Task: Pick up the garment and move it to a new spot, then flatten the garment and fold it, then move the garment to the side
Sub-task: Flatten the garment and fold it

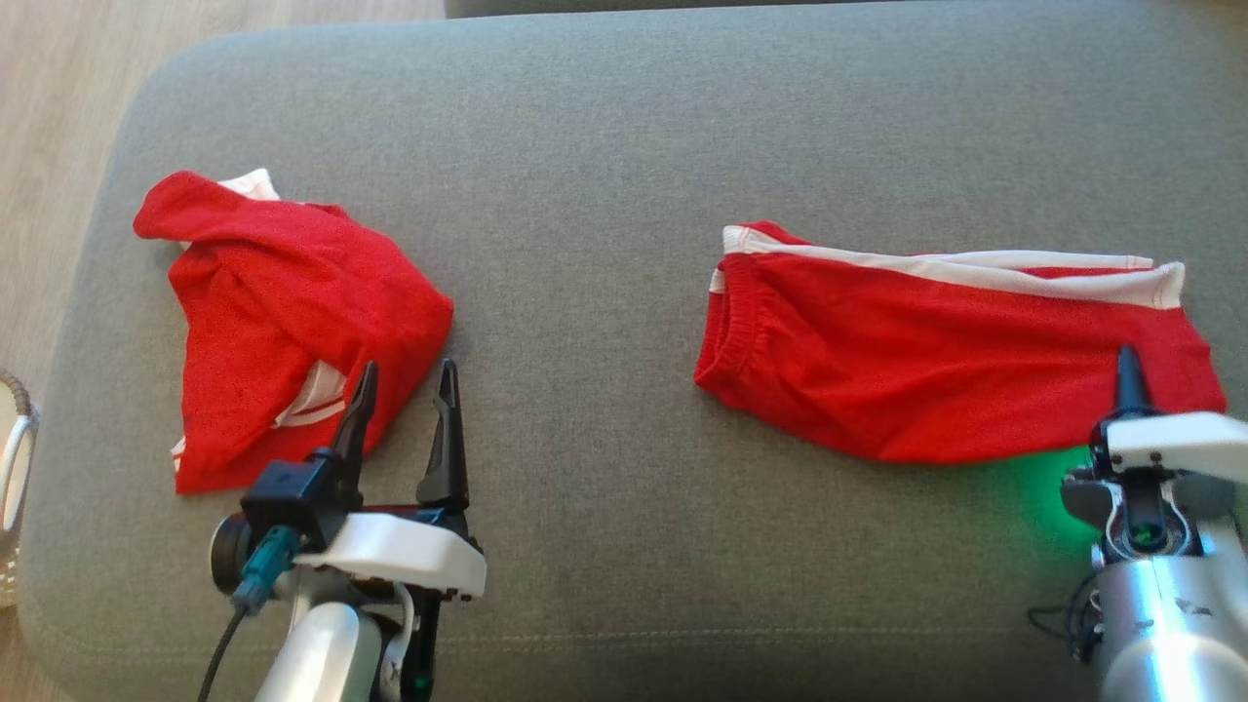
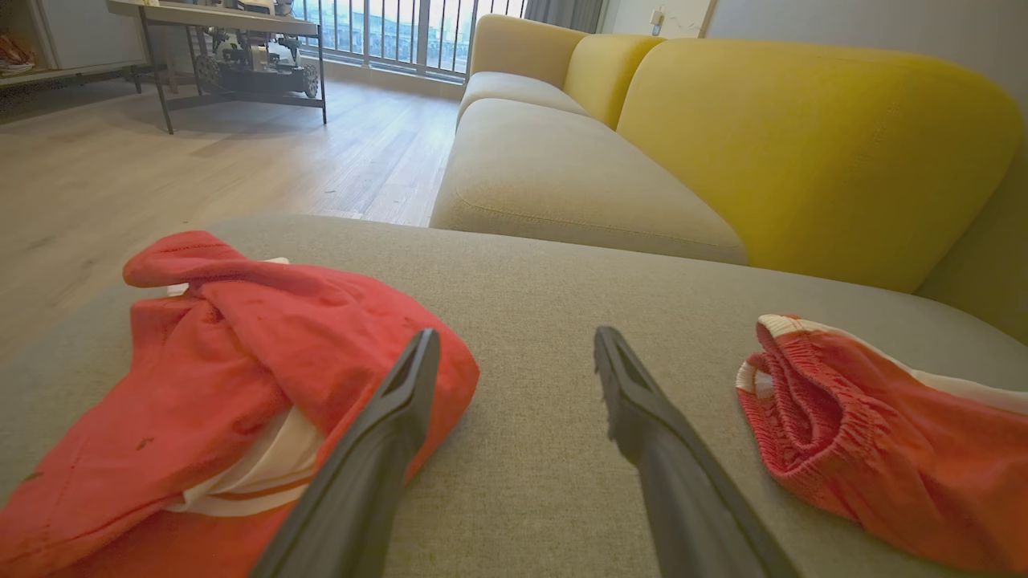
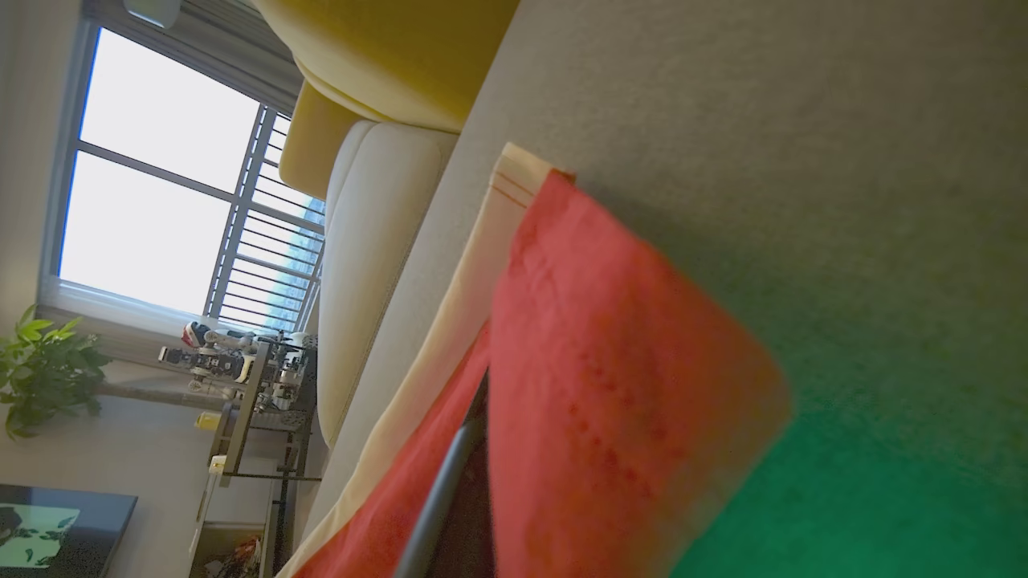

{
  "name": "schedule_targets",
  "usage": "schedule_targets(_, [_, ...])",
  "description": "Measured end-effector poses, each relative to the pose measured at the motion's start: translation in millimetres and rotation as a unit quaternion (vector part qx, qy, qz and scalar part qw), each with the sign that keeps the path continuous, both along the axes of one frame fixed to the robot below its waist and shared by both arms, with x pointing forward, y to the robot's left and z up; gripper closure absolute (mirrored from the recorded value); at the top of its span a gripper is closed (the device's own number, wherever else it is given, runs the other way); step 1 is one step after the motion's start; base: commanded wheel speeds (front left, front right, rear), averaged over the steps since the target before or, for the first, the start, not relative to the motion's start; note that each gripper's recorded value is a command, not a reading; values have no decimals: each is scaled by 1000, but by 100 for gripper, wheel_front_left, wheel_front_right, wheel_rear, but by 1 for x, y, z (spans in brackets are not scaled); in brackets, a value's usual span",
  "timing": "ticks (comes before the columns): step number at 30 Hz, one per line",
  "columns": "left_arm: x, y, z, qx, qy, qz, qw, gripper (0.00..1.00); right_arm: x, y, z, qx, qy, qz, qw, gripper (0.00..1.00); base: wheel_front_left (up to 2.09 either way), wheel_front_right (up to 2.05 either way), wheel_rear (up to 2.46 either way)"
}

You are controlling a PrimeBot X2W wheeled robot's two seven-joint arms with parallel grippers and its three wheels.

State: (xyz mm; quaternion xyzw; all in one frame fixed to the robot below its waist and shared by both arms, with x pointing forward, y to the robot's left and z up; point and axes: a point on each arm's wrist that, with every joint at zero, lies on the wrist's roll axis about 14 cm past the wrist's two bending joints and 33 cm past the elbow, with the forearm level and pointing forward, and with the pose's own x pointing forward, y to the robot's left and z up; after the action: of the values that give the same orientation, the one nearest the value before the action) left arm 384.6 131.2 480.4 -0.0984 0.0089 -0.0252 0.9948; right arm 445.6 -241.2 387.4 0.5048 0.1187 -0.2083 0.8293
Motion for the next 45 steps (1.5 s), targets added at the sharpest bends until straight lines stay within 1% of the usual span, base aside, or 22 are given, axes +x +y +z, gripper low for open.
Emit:
schedule_targets(3, [0, -2, 0, 0, -1, -3, 1000, 0, 9, 4, 16, -24, -24, 17, 999, 100, 0, 0, 0])
schedule_targets(5, [0, -2, 0, 0, -1, -3, 1000, 0, 17, 13, 30, -35, -45, 38, 998, 100, 0, 0, 0])
schedule_targets(9, [-2, -1, 3, -1, -5, -4, 1000, 0, 33, 43, 61, -47, -97, 88, 990, 100, 0, 0, 0])
schedule_targets(11, [-2, 3, 5, -24, -3, 6, 1000, 0, 33, 62, 69, -52, -113, 120, 985, 100, 0, 0, 0])
schedule_targets(13, [-4, 6, 6, -36, -3, 13, 999, 0, 27, 81, 70, -48, -119, 151, 980, 100, 0, 0, 0])
schedule_targets(17, [-7, 11, 8, -35, -7, 20, 999, 0, 15, 115, 71, -31, -130, 199, 971, 100, 0, 0, 0])
schedule_targets(20, [-9, 14, 8, -35, -7, 25, 999, 0, 13, 138, 78, -11, -145, 225, 964, 100, 0, 0, 0])
schedule_targets(25, [-12, 20, 4, -33, -1, 34, 999, 0, 11, 162, 70, 5, -140, 243, 960, 100, 0, 0, 0])
schedule_targets(31, [-15, 30, 1, -30, 6, 52, 998, 0, 8, 194, 62, 11, -133, 283, 950, 100, 0, 0, 0])
schedule_targets(37, [-17, 33, -2, -29, 10, 57, 998, 0, 1, 208, 47, 5, -111, 308, 945, 100, 0, 0, 0])
schedule_targets(38, [-17, 33, -2, -29, 11, 57, 998, 0, 0, 209, 45, -1, -107, 314, 943, 53, 0, 0, 0])
schedule_targets(39, [-18, 33, -2, -29, 11, 57, 998, 0, 0, 211, 44, -2, -106, 317, 943, 0, 0, 0, 0])
schedule_targets(43, [-18, 33, -4, -27, 14, 59, 998, 0, -3, 220, 47, -5, -112, 332, 937, 0, 0, 0, 0])
schedule_targets(45, [-17, 33, -4, -28, 14, 58, 998, 0, -6, 228, 50, -8, -117, 346, 931, 0, 0, 0, 0])
